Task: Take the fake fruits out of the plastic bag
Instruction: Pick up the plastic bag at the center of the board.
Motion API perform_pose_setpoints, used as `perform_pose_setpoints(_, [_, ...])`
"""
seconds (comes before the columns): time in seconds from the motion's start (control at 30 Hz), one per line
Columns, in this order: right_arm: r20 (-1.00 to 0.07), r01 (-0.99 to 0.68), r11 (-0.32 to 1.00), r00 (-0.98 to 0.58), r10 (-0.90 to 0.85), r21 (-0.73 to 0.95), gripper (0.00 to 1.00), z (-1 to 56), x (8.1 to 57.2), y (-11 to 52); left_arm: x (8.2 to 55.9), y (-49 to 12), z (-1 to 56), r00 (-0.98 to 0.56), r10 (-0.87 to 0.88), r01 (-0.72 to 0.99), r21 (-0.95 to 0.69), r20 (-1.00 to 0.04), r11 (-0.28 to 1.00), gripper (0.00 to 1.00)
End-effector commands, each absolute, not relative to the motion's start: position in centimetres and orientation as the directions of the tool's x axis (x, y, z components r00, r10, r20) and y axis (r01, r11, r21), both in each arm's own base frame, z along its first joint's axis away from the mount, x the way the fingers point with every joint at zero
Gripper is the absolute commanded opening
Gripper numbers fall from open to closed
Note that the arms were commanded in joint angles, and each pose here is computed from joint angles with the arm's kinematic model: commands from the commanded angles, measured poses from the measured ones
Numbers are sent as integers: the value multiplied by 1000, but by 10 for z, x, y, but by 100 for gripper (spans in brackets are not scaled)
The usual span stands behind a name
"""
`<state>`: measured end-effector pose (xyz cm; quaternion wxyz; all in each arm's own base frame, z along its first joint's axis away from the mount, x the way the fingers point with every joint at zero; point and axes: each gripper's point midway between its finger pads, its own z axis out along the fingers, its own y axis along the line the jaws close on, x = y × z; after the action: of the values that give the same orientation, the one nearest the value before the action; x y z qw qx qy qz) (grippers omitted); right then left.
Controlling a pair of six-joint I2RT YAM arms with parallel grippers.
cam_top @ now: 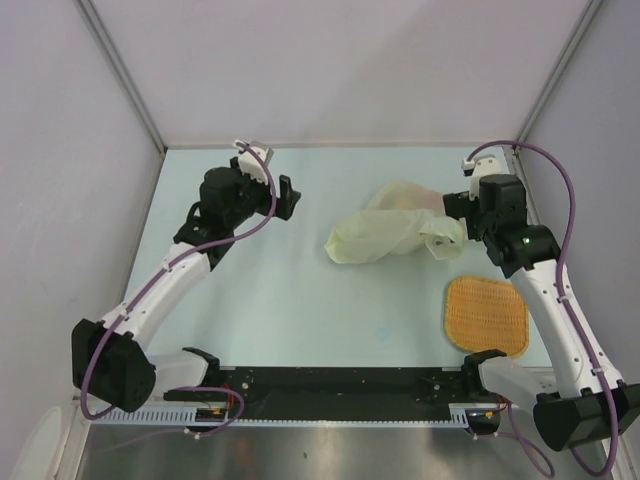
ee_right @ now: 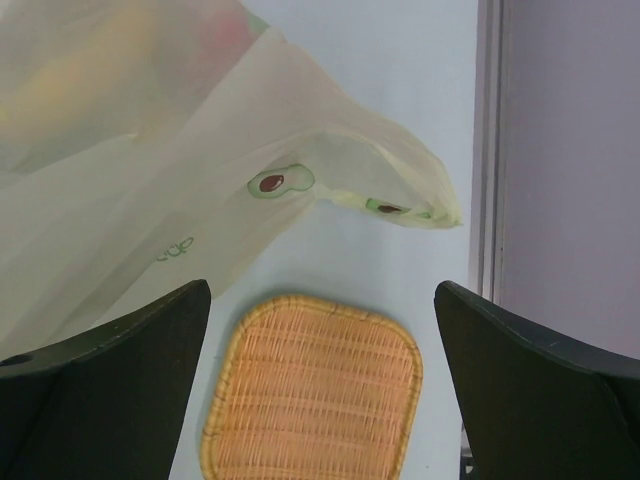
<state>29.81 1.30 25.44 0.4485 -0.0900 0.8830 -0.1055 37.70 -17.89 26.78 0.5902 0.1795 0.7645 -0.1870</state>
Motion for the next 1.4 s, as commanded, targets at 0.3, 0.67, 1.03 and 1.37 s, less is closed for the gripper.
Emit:
perform_pose_setpoints(0.3, [-970,-263,958,-176,-168,-118,100,387,321,70,325,-211,316,-97,139,669,39,-985,742,100])
perform_pose_setpoints(0.67, [-977,-286,958,-204,-63,-2,99,393,351,80,277,-258,353,54,169,837,136,-984,530,99])
perform_pose_setpoints(1.03, [-886,77,996,-457,72,41,97,327,333,-37,227,-354,399,246,38,939,248,-969,238,99])
perform_pose_setpoints(1.37, [-804,206,979,-583,121,-2,99,272,309,-97,185,-456,401,323,-15,943,320,-946,90,94])
